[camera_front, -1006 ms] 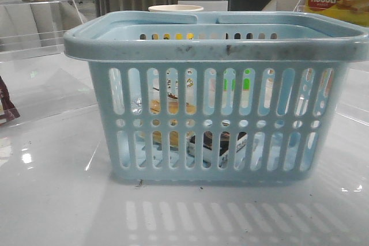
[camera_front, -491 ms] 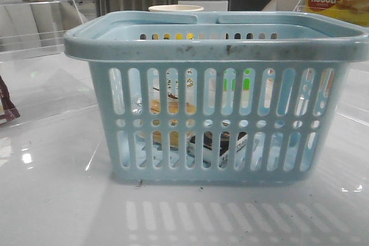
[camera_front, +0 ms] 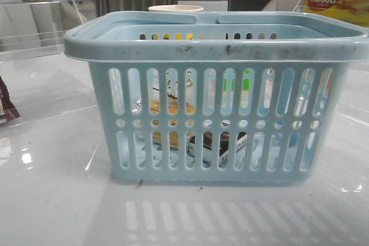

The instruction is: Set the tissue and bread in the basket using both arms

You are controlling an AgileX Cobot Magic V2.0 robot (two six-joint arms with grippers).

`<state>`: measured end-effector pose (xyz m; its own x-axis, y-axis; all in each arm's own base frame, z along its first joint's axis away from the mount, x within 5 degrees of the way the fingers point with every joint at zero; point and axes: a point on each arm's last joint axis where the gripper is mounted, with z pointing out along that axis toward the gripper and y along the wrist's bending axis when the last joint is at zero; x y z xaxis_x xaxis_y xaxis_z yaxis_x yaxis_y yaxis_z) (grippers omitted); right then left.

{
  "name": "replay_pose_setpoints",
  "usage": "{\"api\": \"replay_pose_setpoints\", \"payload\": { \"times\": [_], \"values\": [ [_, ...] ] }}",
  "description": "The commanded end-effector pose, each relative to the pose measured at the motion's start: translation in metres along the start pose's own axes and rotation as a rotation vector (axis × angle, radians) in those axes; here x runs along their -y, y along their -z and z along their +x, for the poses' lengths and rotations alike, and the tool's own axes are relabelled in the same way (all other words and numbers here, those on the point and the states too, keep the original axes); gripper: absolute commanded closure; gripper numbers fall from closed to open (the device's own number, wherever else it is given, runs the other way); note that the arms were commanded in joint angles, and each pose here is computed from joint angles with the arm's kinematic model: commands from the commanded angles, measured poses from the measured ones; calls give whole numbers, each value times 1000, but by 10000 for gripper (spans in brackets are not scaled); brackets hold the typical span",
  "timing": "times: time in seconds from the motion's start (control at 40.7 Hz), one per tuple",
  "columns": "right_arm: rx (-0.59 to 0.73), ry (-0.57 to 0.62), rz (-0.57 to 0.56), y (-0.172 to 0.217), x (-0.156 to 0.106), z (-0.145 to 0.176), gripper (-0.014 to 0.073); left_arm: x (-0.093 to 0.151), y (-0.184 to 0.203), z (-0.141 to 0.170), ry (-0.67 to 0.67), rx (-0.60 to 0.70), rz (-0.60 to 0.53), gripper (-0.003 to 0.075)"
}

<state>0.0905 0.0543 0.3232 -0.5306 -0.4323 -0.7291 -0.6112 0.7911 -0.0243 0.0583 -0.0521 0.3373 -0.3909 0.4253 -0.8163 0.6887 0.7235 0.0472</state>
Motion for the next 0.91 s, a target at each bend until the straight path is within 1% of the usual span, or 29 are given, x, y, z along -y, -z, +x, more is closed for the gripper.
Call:
{"api": "replay_pose_setpoints", "payload": {
  "times": [0.0, 0.123, 0.27, 0.54, 0.712, 0.736, 0.81, 0.884],
  "values": [
    [76, -43, 33, 8, 0, 1, 75, 0, 5, -12, 5, 86, 4, 340],
    [34, -117, 81, 4, 3, 15, 75, 0, 5, -12, 5, 86, 4, 340],
    [-31, -140, 132, -1, 8, 24, 75, 0, 5, -12, 5, 86, 4, 340],
    [-22, -154, 145, -1, 9, 24, 75, 0, 5, -12, 6, 86, 5, 340],
    [-27, -184, 188, 0, 13, 25, 78, 0, 5, -12, 9, 86, 8, 340],
    [-27, -187, 191, 0, 13, 25, 87, 0, 5, -12, 9, 86, 8, 340],
    [-27, -188, 192, 0, 13, 25, 147, 1, 5, -12, 10, 86, 10, 340],
    [-27, -188, 192, 0, 13, 25, 242, 1, 5, -12, 10, 86, 10, 340]
  ]
}}
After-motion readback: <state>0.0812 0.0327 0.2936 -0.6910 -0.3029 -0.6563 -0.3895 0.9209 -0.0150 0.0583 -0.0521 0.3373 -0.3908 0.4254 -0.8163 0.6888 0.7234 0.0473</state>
